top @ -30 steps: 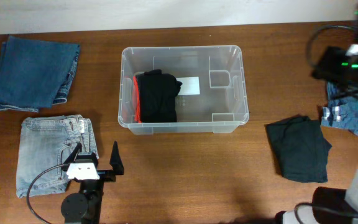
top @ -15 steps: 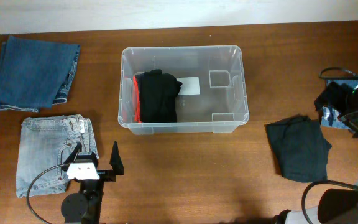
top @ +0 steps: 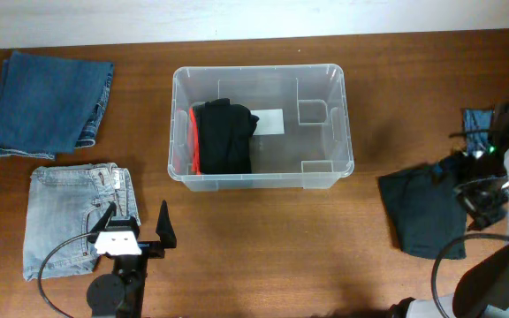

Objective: Pack container
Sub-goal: 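Lower the right gripper onto the black shirt on the right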

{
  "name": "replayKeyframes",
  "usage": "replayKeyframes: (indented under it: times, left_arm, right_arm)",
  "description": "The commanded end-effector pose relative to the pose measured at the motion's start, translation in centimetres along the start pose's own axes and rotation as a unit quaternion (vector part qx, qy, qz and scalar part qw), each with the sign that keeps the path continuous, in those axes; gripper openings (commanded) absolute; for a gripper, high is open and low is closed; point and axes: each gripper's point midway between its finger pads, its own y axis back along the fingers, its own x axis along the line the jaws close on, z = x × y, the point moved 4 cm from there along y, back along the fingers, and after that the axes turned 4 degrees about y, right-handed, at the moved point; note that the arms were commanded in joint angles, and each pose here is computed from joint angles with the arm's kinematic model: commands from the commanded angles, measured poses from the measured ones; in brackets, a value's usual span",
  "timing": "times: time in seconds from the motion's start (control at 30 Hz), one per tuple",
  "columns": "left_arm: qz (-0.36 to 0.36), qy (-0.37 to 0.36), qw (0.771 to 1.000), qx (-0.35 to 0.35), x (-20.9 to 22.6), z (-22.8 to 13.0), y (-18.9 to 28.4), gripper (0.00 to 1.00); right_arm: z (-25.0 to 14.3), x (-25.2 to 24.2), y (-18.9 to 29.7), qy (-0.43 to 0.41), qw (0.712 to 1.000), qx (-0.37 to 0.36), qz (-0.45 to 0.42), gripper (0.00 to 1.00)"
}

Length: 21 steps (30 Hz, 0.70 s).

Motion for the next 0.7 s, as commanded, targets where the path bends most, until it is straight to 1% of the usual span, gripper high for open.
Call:
replayKeyframes:
  times: [0.0, 0.17, 0.23, 0.37, 0.4, 0.47, 0.5, 0.53, 0.6, 0.63, 0.67]
  left_arm:
    - [0.004, -0.004, 1.0, 0.002, 0.1, -0.1, 0.0, 0.99]
    - [0.004, -0.004, 1.0, 0.002, 0.1, -0.1, 0.0, 0.99]
    - [0.004, -0.004, 1.0, 0.002, 0.1, -0.1, 0.0, 0.99]
    - [0.004, -0.004, 1.0, 0.002, 0.1, -0.1, 0.0, 0.99]
    - [0.004, -0.004, 1.0, 0.002, 0.1, -0.1, 0.0, 0.99]
    - [0.004, -0.004, 1.0, 0.002, 0.1, -0.1, 0.0, 0.99]
    - [0.004, -0.004, 1.0, 0.002, 0.1, -0.1, 0.0, 0.99]
    - [0.004, -0.004, 1.0, 0.002, 0.1, -0.1, 0.0, 0.99]
    - [0.004, -0.004, 1.0, 0.002, 0.1, -0.1, 0.0, 0.99]
    - [0.004, -0.004, 1.0, 0.002, 0.1, -0.1, 0.0, 0.99]
    - [0.004, -0.004, 1.0, 0.002, 0.1, -0.2, 0.0, 0.99]
  right_arm:
    - [-0.3, -0.8, -1.8, -0.055, 0.998, 0.008, -0.004, 0.99]
    - [-0.9, -0.6, -4.2, -0.054, 0.998, 0.022, 0.0, 0.99]
    - [-1.2, -0.2, -4.8, -0.036, 0.999, 0.029, 0.009, 0.99]
    - [-1.5, 1.1, -5.0, 0.067, 0.997, 0.013, 0.018, 0.99]
    - [-1.7, 1.9, -5.0, 0.117, 0.993, 0.005, 0.022, 0.99]
    - [-2.0, 2.8, -5.0, 0.169, 0.985, -0.003, 0.025, 0.98]
    - [-2.4, 3.8, -5.1, 0.223, 0.974, -0.012, 0.028, 0.99]
    - [-2.6, 4.3, -5.1, 0.251, 0.967, -0.017, 0.029, 0.98]
    - [-3.2, 5.6, -5.2, 0.332, 0.942, -0.03, 0.031, 0.98]
    - [-3.6, 6.1, -5.3, 0.369, 0.928, -0.044, 0.01, 0.98]
    - [-3.5, 6.1, -5.3, 0.373, 0.926, -0.052, -0.003, 0.98]
